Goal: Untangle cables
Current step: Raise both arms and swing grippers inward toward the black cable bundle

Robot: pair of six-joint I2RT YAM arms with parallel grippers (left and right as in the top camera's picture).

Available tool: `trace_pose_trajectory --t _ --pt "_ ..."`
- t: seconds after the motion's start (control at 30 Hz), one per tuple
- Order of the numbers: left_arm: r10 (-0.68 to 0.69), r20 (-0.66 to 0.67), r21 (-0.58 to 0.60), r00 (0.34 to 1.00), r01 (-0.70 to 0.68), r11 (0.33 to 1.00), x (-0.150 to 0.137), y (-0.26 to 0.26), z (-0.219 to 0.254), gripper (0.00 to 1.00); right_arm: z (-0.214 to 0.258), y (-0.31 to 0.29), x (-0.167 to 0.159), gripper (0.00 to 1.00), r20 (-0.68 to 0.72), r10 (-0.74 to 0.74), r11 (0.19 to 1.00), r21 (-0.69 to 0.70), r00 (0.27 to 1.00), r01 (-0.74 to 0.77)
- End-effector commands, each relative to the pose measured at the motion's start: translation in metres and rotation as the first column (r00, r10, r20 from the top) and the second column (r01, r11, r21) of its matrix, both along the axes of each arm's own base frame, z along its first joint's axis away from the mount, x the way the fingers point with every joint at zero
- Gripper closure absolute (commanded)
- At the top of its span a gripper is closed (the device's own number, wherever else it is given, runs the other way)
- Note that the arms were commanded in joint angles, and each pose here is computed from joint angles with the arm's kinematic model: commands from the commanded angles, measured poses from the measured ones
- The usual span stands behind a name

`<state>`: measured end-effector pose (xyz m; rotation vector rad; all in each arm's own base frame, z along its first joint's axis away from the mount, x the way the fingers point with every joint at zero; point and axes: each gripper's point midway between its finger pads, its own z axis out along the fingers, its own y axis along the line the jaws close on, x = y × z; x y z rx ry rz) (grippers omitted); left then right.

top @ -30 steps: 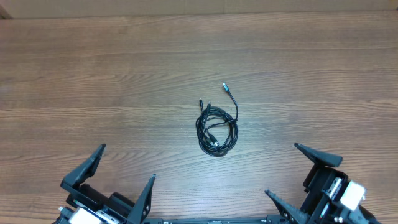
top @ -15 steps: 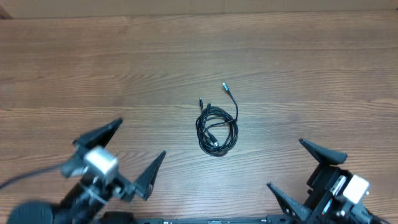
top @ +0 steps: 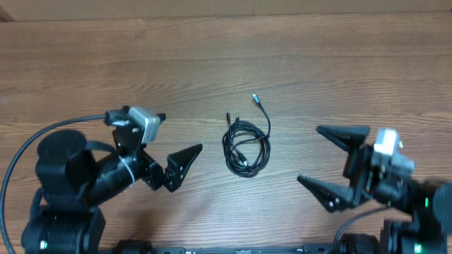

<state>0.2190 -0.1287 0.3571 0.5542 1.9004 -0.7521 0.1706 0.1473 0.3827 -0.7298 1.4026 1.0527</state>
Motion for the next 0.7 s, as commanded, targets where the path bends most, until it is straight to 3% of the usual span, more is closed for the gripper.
trace_pose_trajectory --t 0.0,0.23,0.67 --pt "-0.021 -0.012 -0.002 1.000 0.021 1.000 0.002 -0.001 0.002 0.01 -0.004 0.010 -0.003 0.00 -0.087 0.198 0.979 -0.024 0.976 -0.201" --pt "-0.020 -0.078 0.000 0.997 0.020 1.000 0.008 -0.002 -0.011 0.00 -0.029 0.010 0.020 0.00 -0.237 0.338 0.939 0.020 0.911 -0.343" --pt "-0.014 -0.154 0.006 0.988 0.015 1.000 0.012 -0.001 -0.026 0.01 -0.061 0.007 0.057 0.00 -0.401 0.351 0.935 0.101 0.846 -0.340"
